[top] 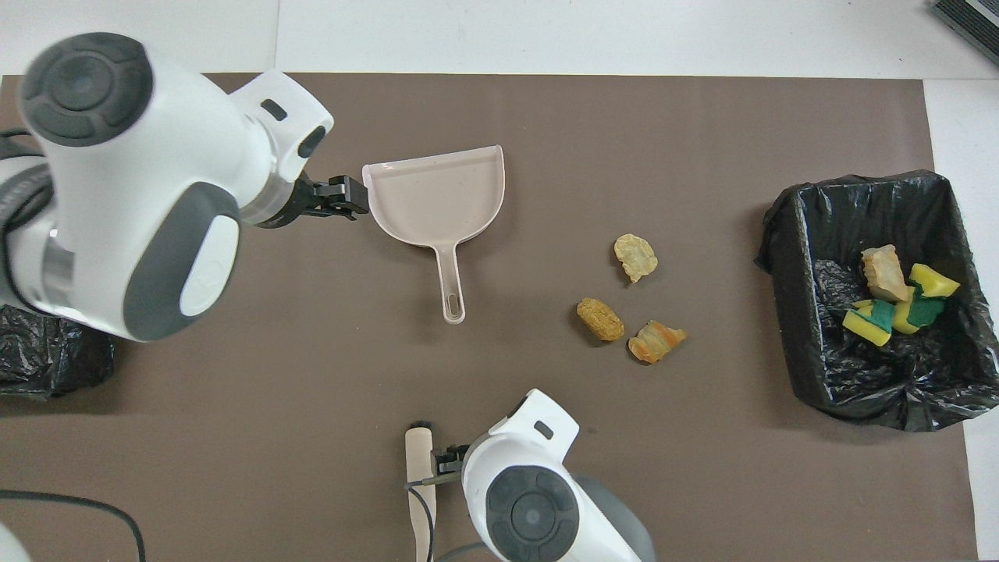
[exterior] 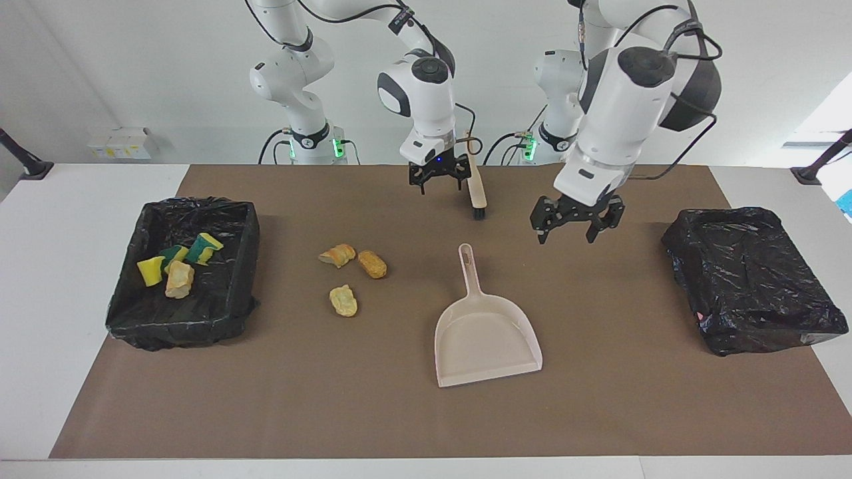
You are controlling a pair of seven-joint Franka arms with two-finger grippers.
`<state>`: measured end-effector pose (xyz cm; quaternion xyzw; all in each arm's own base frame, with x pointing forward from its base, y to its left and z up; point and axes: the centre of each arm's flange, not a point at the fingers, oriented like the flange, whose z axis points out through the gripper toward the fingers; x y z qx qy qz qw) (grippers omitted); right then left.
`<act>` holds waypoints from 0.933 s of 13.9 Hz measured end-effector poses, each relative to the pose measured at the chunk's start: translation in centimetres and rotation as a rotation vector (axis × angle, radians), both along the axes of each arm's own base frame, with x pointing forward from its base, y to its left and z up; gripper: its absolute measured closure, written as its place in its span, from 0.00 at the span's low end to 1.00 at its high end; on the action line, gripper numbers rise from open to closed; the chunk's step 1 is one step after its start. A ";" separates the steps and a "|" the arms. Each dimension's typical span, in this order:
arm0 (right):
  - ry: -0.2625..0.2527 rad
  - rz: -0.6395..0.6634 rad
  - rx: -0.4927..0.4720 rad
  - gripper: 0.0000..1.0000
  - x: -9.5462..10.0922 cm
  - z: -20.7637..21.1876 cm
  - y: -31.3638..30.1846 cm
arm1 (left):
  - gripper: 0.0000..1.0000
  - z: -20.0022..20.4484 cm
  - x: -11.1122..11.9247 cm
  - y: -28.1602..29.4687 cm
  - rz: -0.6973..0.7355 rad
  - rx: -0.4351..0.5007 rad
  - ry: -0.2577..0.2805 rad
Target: Sweep and dump trash in bin
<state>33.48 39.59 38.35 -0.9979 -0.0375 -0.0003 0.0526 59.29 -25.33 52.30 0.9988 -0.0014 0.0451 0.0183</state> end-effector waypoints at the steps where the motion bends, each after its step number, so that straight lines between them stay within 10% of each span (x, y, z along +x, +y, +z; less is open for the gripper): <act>1: -0.002 0.010 0.004 0.00 -2.0 -0.2 0.9 | 0.00 -2.1 -0.2 -1.9 -0.001 0.002 0.003; 6: -0.037 -0.001 0.008 0.00 -10.7 -2.4 5.3 | 0.00 -10.7 -2.7 -8.5 -0.023 -0.004 0.014; 13: -0.066 0.042 -0.048 0.12 -14.3 -6.4 7.4 | 0.00 -18.5 -5.9 -12.8 0.021 -0.039 0.005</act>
